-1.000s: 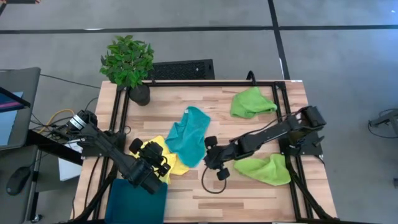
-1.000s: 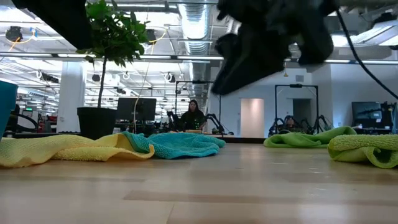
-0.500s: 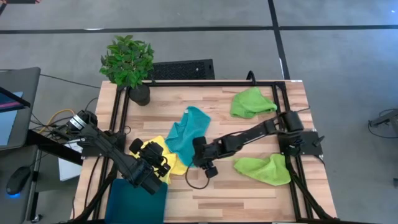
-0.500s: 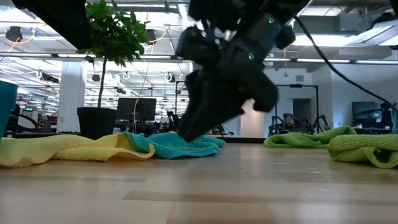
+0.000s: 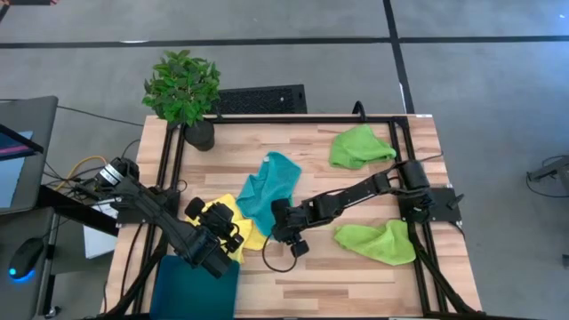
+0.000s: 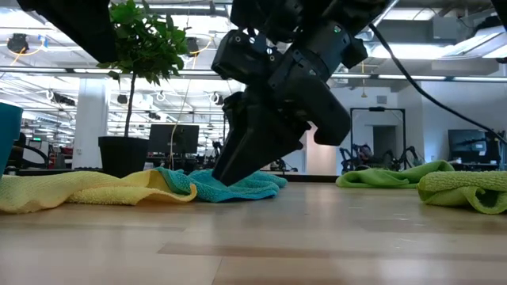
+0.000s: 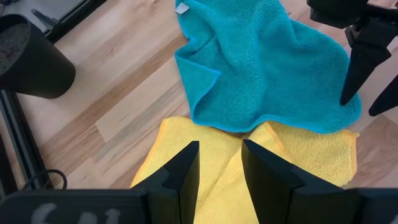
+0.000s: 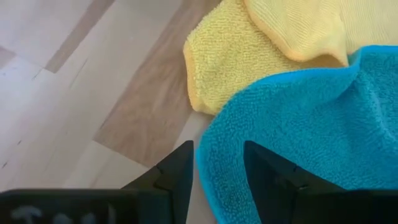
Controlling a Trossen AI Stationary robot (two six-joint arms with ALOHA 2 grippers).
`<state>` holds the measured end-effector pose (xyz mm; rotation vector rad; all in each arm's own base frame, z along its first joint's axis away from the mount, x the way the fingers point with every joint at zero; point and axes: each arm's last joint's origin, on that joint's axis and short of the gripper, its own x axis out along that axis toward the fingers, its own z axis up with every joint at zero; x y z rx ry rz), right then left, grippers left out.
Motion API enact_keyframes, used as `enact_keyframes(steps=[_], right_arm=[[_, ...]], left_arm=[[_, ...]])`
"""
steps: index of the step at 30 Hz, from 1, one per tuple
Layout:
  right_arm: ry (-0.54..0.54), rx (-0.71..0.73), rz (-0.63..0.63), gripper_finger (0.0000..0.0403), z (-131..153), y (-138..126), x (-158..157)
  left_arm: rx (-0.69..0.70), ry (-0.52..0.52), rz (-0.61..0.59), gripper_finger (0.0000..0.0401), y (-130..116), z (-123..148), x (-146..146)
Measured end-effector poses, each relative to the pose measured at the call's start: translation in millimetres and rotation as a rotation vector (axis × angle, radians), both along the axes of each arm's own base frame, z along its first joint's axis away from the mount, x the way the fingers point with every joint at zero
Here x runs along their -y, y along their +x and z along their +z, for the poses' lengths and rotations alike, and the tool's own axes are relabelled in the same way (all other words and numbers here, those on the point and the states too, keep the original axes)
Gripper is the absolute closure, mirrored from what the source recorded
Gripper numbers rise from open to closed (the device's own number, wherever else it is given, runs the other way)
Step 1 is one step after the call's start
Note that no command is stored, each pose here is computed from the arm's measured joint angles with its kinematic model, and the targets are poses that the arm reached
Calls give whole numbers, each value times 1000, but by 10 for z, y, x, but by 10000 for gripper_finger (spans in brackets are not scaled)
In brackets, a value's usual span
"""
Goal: Fold microfiber towels
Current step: Fold the blue microfiber towel
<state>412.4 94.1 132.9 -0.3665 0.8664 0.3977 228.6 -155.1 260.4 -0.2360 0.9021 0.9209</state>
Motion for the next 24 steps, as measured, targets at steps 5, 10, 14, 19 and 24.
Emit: enact_keyframes(steps=[5,10,14,19,24], right_arm=[[0,-1,0,239,-1,-1,0],[3,-2,-3,237,-4,-1,0],[12,-18,-13,238,-148,20,-6],[2,7,0,239,-178,56,-14],[3,-5,-8,248,-187,48,-7]], left_arm=[[0,-1,0,287,1,0,0],[1,-1,0,287,1,0,1],[3,-3,0,287,3,-1,2],[7,-7,0,287,6,-1,4],[14,-14,1,287,15,-3,9]])
